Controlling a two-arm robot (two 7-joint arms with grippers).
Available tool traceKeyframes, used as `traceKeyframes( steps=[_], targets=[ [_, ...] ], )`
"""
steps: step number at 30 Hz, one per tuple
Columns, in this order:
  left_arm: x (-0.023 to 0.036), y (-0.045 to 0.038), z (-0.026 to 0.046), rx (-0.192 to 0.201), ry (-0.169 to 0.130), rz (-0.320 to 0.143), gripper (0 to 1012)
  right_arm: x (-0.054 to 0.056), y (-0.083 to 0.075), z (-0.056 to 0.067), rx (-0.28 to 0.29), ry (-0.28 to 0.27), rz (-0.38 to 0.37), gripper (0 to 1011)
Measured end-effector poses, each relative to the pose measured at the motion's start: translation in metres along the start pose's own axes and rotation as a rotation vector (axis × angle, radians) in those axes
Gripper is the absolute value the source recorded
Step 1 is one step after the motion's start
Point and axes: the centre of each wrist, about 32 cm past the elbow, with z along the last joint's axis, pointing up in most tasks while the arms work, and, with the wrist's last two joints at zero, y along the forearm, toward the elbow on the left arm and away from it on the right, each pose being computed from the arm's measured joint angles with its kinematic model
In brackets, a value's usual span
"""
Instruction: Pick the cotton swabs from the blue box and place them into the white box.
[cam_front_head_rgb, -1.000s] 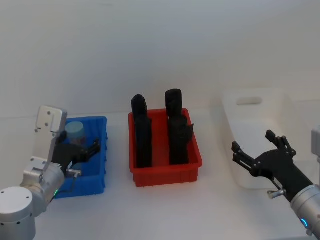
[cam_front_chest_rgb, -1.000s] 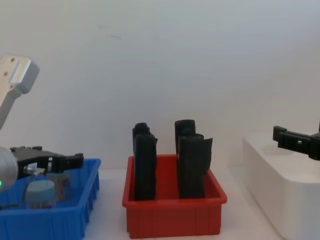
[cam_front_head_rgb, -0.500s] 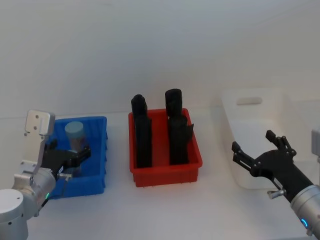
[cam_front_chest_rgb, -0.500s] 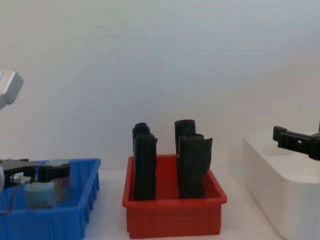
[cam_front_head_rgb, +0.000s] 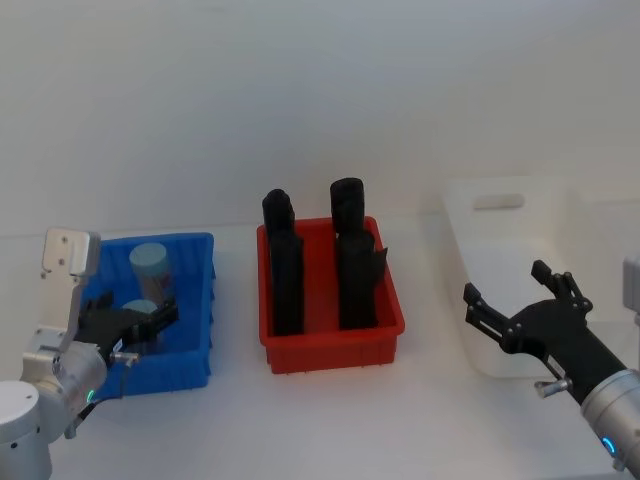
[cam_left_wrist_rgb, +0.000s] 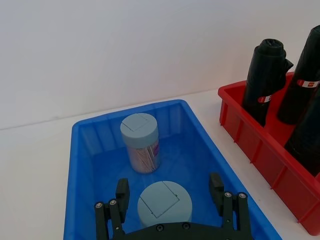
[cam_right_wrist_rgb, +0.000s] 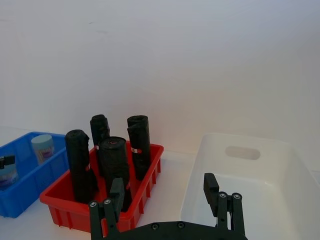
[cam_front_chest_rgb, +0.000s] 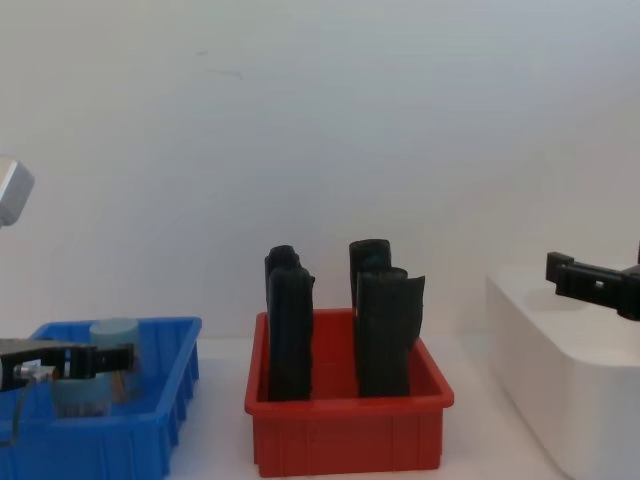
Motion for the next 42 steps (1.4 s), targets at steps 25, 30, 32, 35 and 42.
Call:
traceKeyframes(
  steps=[25,30,32,35,42],
  targets=[
    [0.0065,-0.0086,-0.0060,0.040,0.028,0.009,979,0.0000,0.0000,0.0000,0.000,0.000,0.000,1002],
    [0.0073,-0.0092,-0.0064,0.050,0.030,0.012,865,0.0000,0.0000,0.0000,0.000,0.000,0.000,1002],
    [0.0074,-0.0094,-0.0068,0.054,0.029,0.013,812,0.0000,0.0000,0.0000,0.000,0.000,0.000,1002],
    [0.0076,-0.0096,-0.0071,0.057,0.027,0.012,739,0.0000,0.0000,0.0000,0.000,0.000,0.000,1002],
    [0.0070,-0.0090,-0.0052,0.051,0.015,0.005,669,0.0000,0.0000,0.0000,0.000,0.000,0.000,1002]
  ],
)
